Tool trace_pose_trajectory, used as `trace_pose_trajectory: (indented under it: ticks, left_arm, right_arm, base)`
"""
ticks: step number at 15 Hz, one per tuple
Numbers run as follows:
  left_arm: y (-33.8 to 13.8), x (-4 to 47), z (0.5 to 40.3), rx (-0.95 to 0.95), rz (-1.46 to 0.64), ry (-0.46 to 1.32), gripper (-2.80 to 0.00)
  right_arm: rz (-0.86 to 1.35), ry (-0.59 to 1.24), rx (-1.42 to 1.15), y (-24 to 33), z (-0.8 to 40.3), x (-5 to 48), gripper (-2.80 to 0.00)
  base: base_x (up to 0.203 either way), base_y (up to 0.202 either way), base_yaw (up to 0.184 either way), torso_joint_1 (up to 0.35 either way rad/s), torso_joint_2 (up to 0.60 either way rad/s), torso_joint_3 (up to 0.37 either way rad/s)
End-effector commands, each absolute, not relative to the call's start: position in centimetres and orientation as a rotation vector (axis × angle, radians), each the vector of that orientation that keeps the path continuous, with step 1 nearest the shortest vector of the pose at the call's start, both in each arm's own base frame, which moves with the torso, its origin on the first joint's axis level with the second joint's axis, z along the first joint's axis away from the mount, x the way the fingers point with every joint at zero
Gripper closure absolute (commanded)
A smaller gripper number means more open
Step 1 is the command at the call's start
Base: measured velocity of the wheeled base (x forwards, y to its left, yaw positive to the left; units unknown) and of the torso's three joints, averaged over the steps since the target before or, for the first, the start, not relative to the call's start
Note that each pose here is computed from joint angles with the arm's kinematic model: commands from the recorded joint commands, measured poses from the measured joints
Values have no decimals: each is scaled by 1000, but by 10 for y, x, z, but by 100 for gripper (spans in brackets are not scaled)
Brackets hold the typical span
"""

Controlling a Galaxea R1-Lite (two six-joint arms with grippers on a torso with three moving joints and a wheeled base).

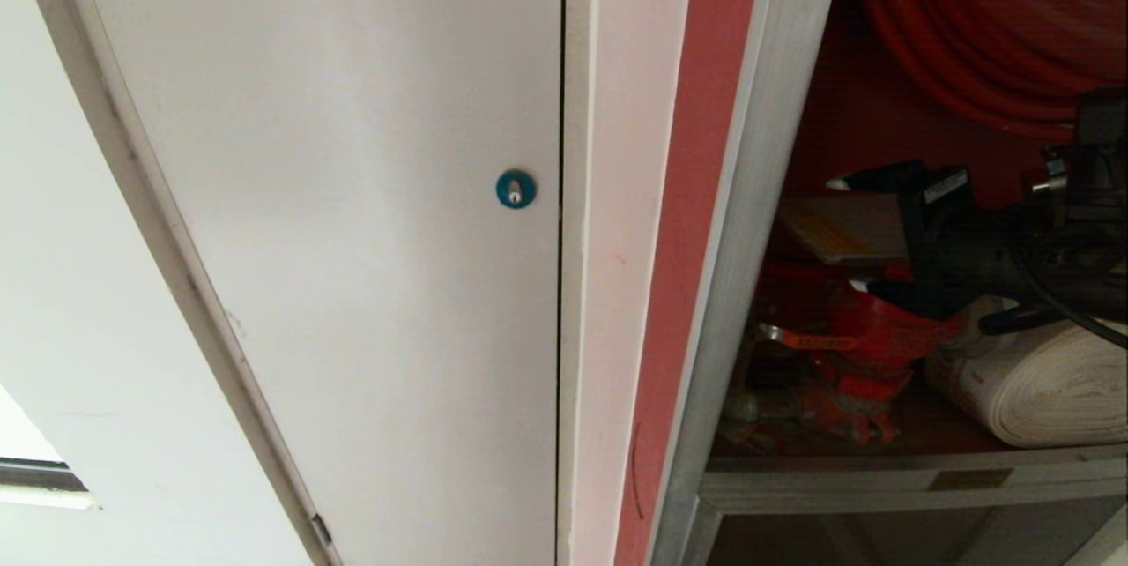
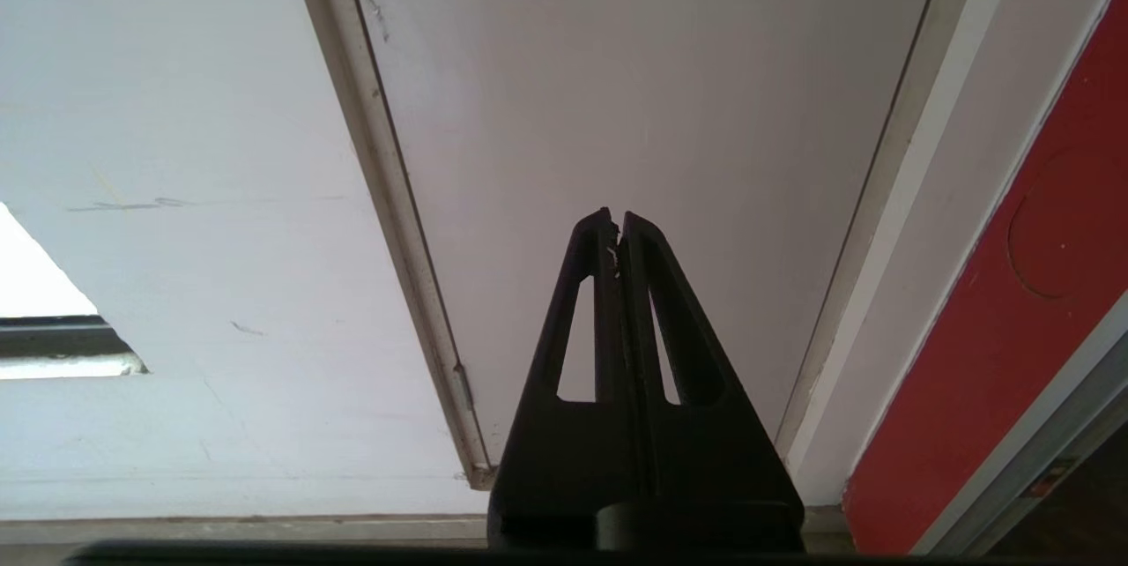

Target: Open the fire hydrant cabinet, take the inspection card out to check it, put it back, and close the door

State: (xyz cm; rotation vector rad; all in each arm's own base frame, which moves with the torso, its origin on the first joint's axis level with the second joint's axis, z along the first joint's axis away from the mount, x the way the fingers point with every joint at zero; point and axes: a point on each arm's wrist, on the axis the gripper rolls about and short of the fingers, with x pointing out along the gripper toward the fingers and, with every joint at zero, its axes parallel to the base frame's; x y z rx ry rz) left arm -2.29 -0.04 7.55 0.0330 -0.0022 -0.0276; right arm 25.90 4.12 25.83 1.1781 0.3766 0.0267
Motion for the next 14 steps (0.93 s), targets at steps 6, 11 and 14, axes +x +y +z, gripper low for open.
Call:
trace_pose_trajectory:
  ticks: [6, 11, 14]
  left_arm:
    - [0, -23, 75, 34, -28, 0, 0]
    - [0, -23, 75, 33, -28, 0, 0]
    - [0, -23, 75, 33, -28, 0, 0]
  right_arm:
    - [15, 359, 1159, 41, 259, 259, 0]
    - [24, 371, 1162, 43, 260, 255, 0]
    - [27, 375, 1167, 41, 268, 238, 0]
  base:
    - [0, 0, 0, 0, 0, 0]
    - [0, 0, 0, 0, 0, 0]
    - [0, 0, 0, 0, 0, 0]
